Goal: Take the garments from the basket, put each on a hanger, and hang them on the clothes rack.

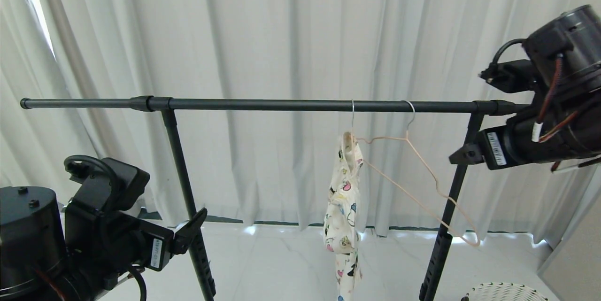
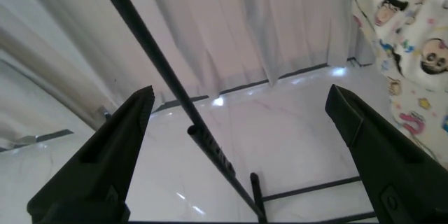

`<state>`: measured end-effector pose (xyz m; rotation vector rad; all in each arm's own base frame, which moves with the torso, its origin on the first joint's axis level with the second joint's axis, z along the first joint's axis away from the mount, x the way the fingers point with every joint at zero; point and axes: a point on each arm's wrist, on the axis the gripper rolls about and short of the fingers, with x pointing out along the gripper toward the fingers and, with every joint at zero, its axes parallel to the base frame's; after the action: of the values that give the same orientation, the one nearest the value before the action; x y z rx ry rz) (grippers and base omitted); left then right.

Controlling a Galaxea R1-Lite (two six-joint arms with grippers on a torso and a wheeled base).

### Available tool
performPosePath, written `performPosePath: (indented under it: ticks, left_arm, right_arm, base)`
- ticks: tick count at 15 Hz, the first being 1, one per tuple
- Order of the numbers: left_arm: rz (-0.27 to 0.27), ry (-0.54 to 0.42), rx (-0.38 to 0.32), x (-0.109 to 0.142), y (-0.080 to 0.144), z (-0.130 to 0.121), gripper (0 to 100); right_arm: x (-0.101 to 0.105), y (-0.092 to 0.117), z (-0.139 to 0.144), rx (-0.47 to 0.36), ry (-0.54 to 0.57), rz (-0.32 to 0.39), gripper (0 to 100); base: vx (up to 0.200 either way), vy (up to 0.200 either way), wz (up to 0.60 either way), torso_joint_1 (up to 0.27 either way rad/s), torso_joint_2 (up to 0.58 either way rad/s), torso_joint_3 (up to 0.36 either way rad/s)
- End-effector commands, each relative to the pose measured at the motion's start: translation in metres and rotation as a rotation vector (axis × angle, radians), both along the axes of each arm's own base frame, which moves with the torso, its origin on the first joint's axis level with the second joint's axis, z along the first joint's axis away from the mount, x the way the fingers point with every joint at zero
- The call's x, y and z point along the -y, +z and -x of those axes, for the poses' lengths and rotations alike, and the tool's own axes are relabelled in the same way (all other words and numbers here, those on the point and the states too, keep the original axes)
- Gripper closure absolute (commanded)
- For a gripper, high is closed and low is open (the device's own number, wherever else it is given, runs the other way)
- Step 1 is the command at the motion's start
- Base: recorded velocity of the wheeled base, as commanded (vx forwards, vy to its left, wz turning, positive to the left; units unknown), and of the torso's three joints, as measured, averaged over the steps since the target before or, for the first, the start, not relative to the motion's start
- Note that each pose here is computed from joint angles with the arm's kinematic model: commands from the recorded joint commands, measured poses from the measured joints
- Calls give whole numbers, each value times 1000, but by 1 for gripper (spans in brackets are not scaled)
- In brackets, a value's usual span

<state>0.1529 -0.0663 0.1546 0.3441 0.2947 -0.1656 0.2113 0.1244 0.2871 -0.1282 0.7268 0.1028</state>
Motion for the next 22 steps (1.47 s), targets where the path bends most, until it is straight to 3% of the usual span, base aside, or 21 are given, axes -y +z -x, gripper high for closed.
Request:
performPosePath:
  ticks: [1,4,9,12,16,18,22]
  left_arm:
    - [0,7,1,-1,0,0,0]
    - [-2,33,-1,-5,-1,-2,0]
    - [1,80,-3,-12,-1,-4,0]
    - [2,108,-3,-17,-1,-5,0]
    - [8,110,18,-17,1,-6,0]
    - [5,109,17,-17,0,-5,0]
    - [2,111,13,-17,-1,-5,0]
  right_arm:
    - [36,9,19,49,-63,50,0]
    - [52,14,24,79,-95,73,0]
    - [61,19,30,107,-116,73,0]
    - [68,22,26,132,-120,108,0]
    - [84,28,23,179,-54,160,0]
    - [87,23,24,190,-45,175,0]
    - [89,-8,29,195,-15,219,0]
  base:
    - [-200,0,0,7,2,7]
    - [-200,0,0,7,6,2]
    - [-200,0,0,-1,0,1]
    - [-200,0,0,4,-1,6]
    - [-200,0,0,2,0,4]
    - [-200,0,0,5,2,7]
    - [-100,0,0,0,1,0]
